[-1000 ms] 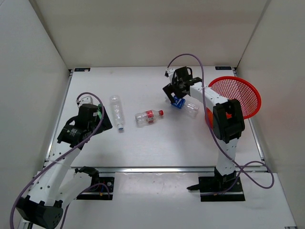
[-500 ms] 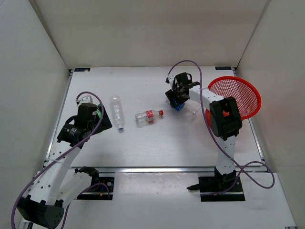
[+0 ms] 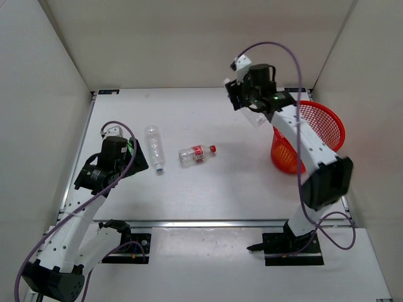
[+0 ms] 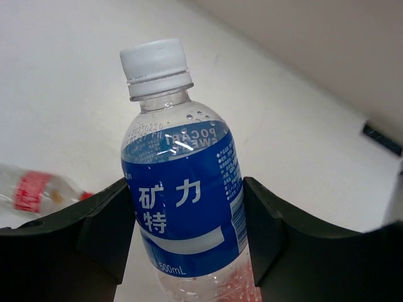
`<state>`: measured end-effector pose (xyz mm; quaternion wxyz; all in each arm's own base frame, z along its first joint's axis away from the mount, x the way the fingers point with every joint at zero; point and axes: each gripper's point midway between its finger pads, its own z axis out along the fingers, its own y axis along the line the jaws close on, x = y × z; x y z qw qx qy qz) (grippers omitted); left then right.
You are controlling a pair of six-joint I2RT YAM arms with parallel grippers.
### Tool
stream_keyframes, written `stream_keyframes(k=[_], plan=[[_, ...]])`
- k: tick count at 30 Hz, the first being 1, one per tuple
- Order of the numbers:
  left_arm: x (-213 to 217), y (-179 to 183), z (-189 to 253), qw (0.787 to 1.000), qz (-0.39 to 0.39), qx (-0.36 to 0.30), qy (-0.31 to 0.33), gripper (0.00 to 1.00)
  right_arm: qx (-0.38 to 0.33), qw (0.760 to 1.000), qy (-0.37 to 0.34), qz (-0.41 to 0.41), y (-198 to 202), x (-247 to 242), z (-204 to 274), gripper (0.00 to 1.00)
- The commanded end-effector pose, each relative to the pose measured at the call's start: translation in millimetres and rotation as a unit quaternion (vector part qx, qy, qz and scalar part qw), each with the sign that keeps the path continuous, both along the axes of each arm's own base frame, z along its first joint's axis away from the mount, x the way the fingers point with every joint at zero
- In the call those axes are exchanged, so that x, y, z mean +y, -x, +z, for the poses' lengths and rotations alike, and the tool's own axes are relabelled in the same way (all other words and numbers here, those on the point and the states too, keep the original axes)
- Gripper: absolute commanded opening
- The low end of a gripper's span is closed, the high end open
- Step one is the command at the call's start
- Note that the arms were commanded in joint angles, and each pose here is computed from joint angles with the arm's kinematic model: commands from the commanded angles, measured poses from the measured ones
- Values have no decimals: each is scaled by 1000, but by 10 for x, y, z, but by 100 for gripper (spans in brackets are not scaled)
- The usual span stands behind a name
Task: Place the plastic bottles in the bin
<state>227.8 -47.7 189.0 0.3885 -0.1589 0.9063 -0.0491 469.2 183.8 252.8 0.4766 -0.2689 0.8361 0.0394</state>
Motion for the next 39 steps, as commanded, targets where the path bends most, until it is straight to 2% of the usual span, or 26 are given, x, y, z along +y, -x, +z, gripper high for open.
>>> stream_keyframes(k=[1, 4, 5, 8, 9, 10, 11, 12, 15, 16, 20, 21, 23, 27, 29, 31, 33, 39], plan=[[-98, -68, 117, 999, -23, -18, 15, 99, -129, 989, -46, -58, 266, -344, 1230, 33], [-107, -92, 82, 999, -23, -16, 16, 98, -160, 979, -53, -115, 472, -890, 1410, 35], [-128, -93, 96, 999, -27, -18, 19, 99, -143, 979, -43, -138, 489, -1040, 1185, 35], [-126, -70, 81, 999, -30, -14, 16, 98, -140, 966, -61, -211, 628, -1793, 1050, 35], [-110, -62, 82, 999, -28, -12, 13, 99, -133, 967, -62, -207, 687, -1828, 990, 36], [-114, -56, 64, 999, -28, -10, 13, 99, -127, 965, -59, -221, 719, -1927, 889, 41], [-111, -68, 78, 1000, -27, -10, 12, 98, -121, 960, -48, -248, 743, -2132, 791, 51], [-99, -77, 88, 1000, -21, -11, 14, 98, -114, 962, -47, -242, 776, -2124, 740, 59], [-112, -72, 83, 1000, -24, -8, 14, 99, -103, 961, -45, -253, 810, -2122, 677, 97], [-129, -77, 81, 1000, -26, -6, 16, 99, -112, 960, -43, -253, 805, -2071, 757, 100], [-119, -87, 97, 1000, -22, -10, 15, 99, -139, 962, -66, -227, 874, -1654, 1206, 99], [-103, -104, 94, 1000, -19, -10, 11, 98, -136, 962, -83, -221, 847, -1552, 1306, 100], [-109, -105, 61, 1000, -23, -2, 7, 99, -94, 974, -93, -186, 903, -1050, 1195, 100], [-85, -110, 41, 1000, -22, 6, -2, 99, 0, 983, -132, -125, 1113, -41, 738, 99], [-59, -85, 23, 1000, -19, 8, -4, 99, 59, 968, -180, -164, 1139, 207, 406, 100], [-41, -33, -11, 1000, -17, 10, -6, 99, 92, 965, -195, -151, 1264, 550, 35, 100], [-3, 0, -42, 1000, -12, 11, -10, 98, 123, 954, -213, -170, 1295, 756, -201, 99], [14, 200, -160, 1000, -8, 24, 0, 99, 179, 944, -193, -197, 1161, 1132, -779, 99]])
